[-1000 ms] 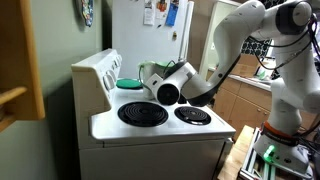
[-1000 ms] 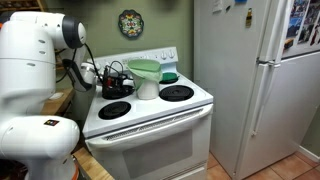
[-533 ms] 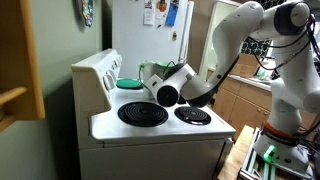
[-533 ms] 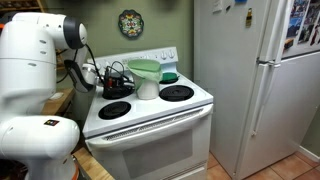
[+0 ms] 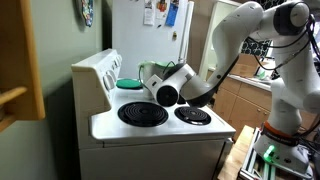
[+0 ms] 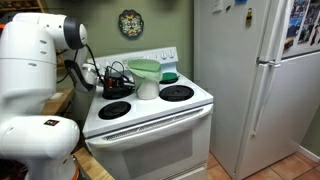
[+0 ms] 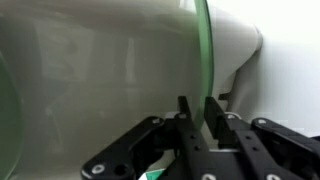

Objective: Move the dust bin to the left

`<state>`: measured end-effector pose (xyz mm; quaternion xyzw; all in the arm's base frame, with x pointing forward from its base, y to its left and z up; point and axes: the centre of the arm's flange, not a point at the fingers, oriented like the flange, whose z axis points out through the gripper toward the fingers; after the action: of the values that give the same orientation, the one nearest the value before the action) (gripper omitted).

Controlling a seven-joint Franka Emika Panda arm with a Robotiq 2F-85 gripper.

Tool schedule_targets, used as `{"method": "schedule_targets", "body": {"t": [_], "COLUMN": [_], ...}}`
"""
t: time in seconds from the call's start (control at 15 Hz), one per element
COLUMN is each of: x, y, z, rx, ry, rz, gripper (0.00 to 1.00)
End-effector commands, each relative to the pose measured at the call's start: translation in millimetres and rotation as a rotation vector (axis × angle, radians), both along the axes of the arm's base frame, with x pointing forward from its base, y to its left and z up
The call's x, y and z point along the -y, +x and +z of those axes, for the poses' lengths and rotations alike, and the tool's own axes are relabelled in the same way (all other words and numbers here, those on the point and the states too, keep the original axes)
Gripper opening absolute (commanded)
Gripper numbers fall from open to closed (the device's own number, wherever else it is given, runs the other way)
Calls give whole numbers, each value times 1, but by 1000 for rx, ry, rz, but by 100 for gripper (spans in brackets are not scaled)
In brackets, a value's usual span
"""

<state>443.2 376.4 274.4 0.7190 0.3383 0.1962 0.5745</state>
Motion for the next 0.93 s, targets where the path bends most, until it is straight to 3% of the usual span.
{"method": "schedule_targets", "body": {"t": [0.0,0.27,0.4,0.87], "x": [-3,-1,1,8], "y": [5,9,12,16], "z": [-9,-13,-18,-24], "rx": [6,9,8,20], "ry": [2,3,3,-11], "rz": [10,12,14,22], "gripper": [57,88,92,34]}}
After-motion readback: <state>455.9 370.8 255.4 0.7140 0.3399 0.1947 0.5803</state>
